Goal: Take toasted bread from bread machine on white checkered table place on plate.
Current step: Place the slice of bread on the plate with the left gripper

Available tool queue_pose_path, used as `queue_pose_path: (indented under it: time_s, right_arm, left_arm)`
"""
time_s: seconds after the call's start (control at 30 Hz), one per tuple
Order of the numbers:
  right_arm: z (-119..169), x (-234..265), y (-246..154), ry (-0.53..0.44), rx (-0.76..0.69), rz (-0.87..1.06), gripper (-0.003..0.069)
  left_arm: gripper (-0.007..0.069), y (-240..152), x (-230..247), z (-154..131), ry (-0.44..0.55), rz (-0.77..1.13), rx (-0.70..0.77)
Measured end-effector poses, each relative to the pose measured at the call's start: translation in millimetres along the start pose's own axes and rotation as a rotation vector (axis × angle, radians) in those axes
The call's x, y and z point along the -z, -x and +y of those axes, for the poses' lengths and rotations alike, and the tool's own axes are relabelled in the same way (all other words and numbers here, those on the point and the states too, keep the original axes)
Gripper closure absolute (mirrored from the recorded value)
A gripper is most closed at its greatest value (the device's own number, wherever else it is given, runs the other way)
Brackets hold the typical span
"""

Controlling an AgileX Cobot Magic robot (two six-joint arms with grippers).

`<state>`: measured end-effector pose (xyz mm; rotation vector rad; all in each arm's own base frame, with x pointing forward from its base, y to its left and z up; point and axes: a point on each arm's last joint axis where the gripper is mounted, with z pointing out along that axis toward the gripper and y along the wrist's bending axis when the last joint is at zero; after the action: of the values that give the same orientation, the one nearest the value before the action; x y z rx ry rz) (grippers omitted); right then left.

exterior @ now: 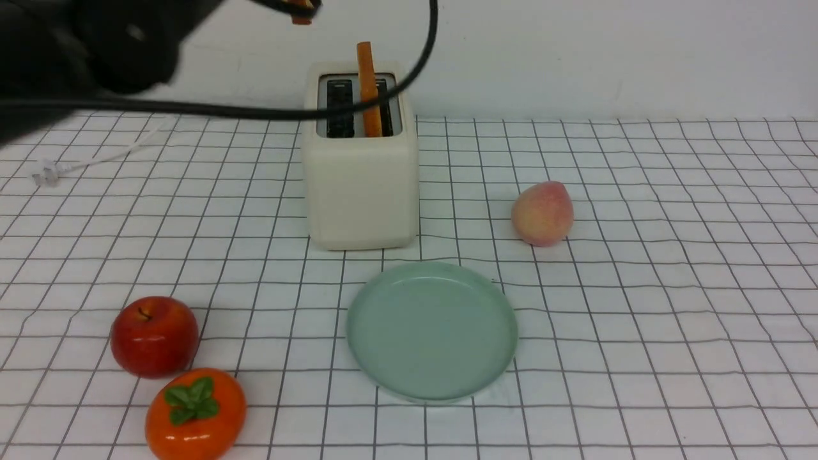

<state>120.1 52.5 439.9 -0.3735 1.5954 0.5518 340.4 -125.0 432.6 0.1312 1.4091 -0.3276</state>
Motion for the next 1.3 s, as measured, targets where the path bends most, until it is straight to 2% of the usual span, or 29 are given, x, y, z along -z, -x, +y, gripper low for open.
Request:
queue_pose_path:
  time_s: [0.17,0.27,0.33,0.43,0.5,0.6,0.73,0.8,1.03,1.2,1.23,1.3]
  right_arm:
    - [3.0,0.1,-3.0,0.032,-0.042,0.034,0.0627]
    - [6.5,0.8,-6.5,0.066,-0.073,0.076,0.0627]
    - [8.8,1.5,-11.6,0.089,-0.090,0.133,0.0627]
    - [9.7,2.8,-17.2,0.093,-0.104,0.197,0.0627]
    - [10.3,5.3,-23.6,0.089,-0.108,0.270,0.0627]
    - [12.0,11.2,-29.1,0.077,-0.102,0.334,0.0627]
    - [13.3,14.7,-31.3,0.073,-0.097,0.360,0.0627]
    - [14.1,15.3,-32.3,0.079,-0.102,0.372,0.0627]
    - [15.2,16.1,-33.7,0.090,-0.106,0.389,0.0627]
    - [15.2,16.1,-33.7,0.090,-0.106,0.389,0.0627]
    - [15.2,16.1,-33.7,0.090,-0.106,0.389,0.0627]
    - [15.2,16.1,-33.7,0.090,-0.106,0.389,0.0627]
  left_arm:
    - [0.0550,27.5,50.4,-13.7,-0.131,0.264,0.091]
    - [0.0551,22.9,67.7,-21.3,-0.200,0.443,0.150]
    - [0.0551,5.5,74.6,-28.1,-0.259,0.603,0.216]
    - [0.0551,-22.3,75.9,-33.1,-0.311,0.739,0.275]
    - [0.0551,-63.2,69.9,-36.7,-0.354,0.852,0.341]
    - [0.0551,-107.4,53.0,-41.5,-0.412,0.913,0.426]
    - [0.0551,-138.4,33.8,-42.2,-0.414,0.900,0.499]
    - [0.0551,-156.1,23.9,-40.2,-0.378,0.898,0.546]
    - [0.0551,-188.8,17.4,-36.4,-0.340,0.974,0.535]
    - [0.0550,-211.0,12.3,-30.2,-0.279,1.001,0.502]
    - [0.0542,-212.1,11.6,-29.4,-0.270,0.998,0.499]
    - [0.0468,-215.1,10.0,-26.6,-0.246,0.990,0.476]
